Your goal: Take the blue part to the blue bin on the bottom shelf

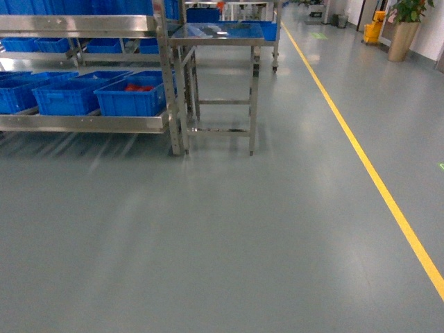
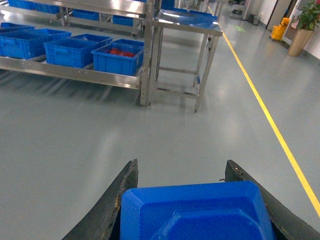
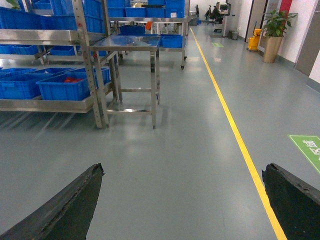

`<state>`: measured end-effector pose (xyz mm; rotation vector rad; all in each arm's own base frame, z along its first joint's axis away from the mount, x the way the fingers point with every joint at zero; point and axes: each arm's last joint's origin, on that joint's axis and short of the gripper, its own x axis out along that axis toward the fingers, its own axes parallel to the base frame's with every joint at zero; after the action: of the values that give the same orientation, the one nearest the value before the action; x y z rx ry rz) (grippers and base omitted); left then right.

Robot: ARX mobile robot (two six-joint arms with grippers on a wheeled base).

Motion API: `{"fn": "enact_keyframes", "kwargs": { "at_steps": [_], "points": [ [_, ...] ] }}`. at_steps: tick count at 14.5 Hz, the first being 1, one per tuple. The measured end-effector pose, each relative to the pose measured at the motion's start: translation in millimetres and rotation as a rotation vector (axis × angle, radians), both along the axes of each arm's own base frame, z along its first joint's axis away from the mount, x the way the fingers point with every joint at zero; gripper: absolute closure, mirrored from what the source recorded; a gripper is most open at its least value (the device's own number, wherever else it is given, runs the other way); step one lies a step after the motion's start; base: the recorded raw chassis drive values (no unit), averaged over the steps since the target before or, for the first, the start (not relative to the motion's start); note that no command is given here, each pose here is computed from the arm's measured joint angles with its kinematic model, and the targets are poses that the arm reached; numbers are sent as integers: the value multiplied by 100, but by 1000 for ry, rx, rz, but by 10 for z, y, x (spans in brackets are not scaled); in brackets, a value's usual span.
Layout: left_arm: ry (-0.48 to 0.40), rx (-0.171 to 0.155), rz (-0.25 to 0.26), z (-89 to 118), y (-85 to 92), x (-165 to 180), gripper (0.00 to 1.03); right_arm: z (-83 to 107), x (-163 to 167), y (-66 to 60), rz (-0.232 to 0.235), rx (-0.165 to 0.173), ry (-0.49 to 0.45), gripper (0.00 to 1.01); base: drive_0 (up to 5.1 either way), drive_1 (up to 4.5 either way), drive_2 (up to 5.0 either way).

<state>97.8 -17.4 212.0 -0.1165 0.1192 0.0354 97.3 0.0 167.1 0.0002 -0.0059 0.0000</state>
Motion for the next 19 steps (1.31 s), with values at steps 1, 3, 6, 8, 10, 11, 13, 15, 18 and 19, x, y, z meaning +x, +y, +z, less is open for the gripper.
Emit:
{"fn": "enact_keyframes", "kwargs": {
  "at_steps": [1,3,6,8,10,11,13,15,18,19],
  "points": [
    [1,1,-1,-1,0,0,60,-3,0,0,0,0,3,3,5,392,-381],
    [5,1,0,-5,0,-1,60,-3,0,0,0,0,3,3,-3,384,-389],
    [-1,0,0,1,0,0,60,3,0,0,0,0,-3,3,-10,376,-396],
    [-2,-1,-4,2,-1,0,60,-1,0,0,0,0,1,3,-13,374,-399],
    [1,0,-1,-1,-1,1,60,-1,0,0,0,0,1,3,2,388,-385],
    [-1,0,-3,1,-1,0,60,-6,0,0,0,0,6,3,-5,383,-393],
    [2,0,-3,-1,-1,0,60,-6,0,0,0,0,6,3,1,389,-387],
    [5,1,0,-5,0,-1,60,-1,0,0,0,0,1,3,-7,381,-395],
    [2,0,-2,-1,0,0,60,-4,0,0,0,0,4,3,-3,385,-391],
    [-2,-1,-1,2,0,0,60,-4,0,0,0,0,5,3,5,393,-383]
  ]
}}
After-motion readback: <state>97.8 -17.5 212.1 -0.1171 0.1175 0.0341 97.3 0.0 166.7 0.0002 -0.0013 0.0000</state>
